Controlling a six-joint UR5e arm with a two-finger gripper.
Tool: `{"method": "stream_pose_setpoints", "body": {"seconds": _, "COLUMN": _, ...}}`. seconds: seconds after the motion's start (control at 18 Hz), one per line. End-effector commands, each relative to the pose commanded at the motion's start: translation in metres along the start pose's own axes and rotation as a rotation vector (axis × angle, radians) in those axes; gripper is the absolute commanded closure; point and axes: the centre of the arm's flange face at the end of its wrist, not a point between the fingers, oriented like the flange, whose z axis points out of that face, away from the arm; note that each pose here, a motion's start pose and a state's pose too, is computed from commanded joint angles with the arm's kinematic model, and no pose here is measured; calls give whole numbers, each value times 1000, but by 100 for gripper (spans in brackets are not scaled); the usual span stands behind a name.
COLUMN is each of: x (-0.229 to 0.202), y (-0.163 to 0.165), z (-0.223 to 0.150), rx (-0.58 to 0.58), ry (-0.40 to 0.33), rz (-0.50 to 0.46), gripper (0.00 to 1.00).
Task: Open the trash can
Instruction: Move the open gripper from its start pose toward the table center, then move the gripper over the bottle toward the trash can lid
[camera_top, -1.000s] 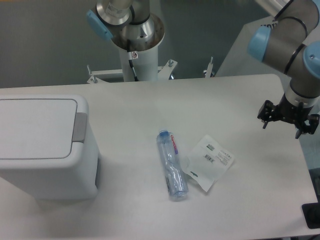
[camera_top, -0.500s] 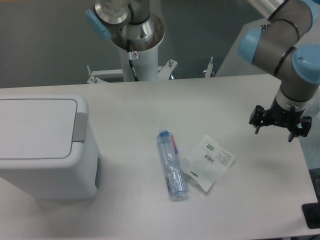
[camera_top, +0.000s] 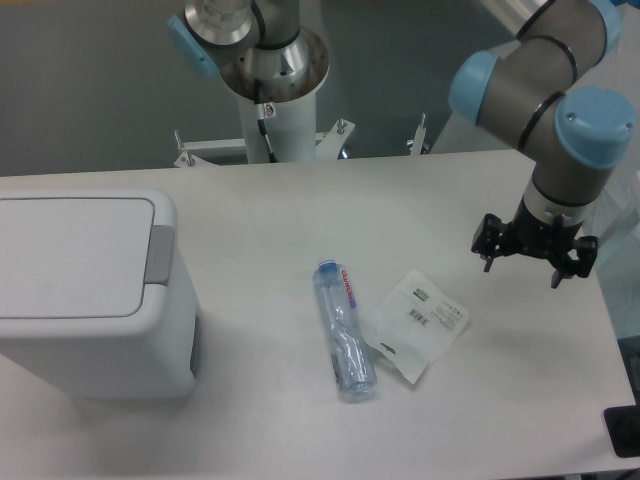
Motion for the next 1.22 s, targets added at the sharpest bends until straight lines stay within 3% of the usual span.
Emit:
{"method": "stream_pose_setpoints", "body": {"seconds": 0.28, "x": 30, "y": -27, "z": -31, "rx": 110, "ry": 47, "rz": -114, "gripper": 0}}
{"method": "stream_pose_setpoints", "body": {"seconds": 0.56, "x": 88, "y": -62, "z": -65, "rx": 210, "ry": 112, "rz": -213, "gripper": 0}}
{"method": "stream_pose_setpoints", "body": {"seconds": 0.89, "x": 139, "y": -84, "z": -92, "rx": 284, "ry": 185, "rz": -256, "gripper": 0}}
{"method": "stream_pose_setpoints", "body": {"seconds": 1.22, "x": 156, "y": -96, "z": -96, "rx": 310, "ry": 231, "rz": -289, "gripper": 0}}
